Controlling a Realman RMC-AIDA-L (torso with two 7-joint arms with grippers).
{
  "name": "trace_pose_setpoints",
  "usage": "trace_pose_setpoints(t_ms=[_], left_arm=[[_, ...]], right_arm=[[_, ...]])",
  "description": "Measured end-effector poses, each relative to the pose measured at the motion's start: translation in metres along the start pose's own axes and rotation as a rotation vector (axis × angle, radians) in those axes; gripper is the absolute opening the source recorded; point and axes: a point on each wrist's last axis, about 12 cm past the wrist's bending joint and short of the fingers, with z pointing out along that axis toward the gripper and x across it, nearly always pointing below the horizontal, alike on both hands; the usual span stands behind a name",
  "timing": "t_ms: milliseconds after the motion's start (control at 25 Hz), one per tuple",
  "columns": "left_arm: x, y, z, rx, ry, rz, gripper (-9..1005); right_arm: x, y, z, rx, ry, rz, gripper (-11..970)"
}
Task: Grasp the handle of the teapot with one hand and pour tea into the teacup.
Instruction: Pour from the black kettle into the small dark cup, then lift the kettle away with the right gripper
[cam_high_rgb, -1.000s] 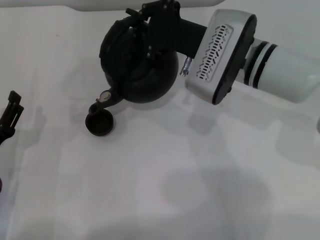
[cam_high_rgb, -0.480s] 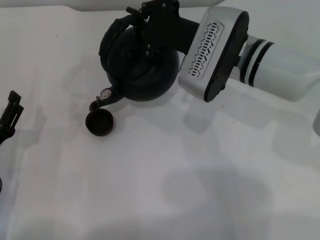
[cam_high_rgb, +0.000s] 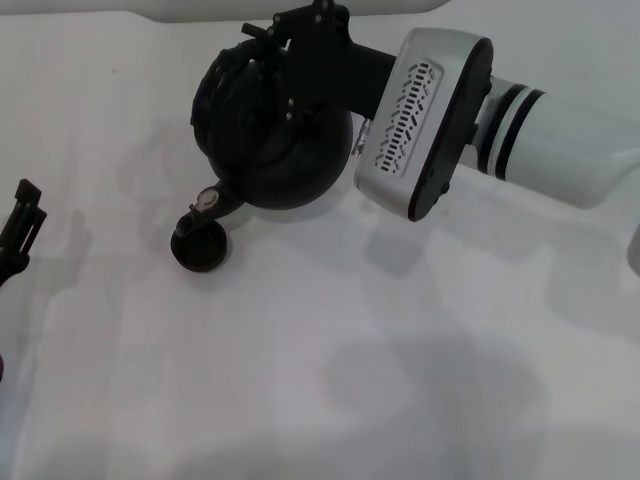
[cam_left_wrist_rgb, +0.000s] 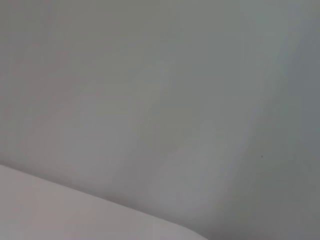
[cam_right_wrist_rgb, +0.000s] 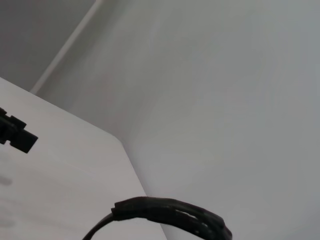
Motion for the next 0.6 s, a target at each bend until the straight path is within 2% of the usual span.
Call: trace_pose_setpoints(t_ms=[600], left_arm=[[-0.0007,0.0005,0.0006,0.003,-0.001,0.003,877]], right_arm=[[-0.0059,-0.0014,0.003,-0.017,-0.014,-0.067,109]])
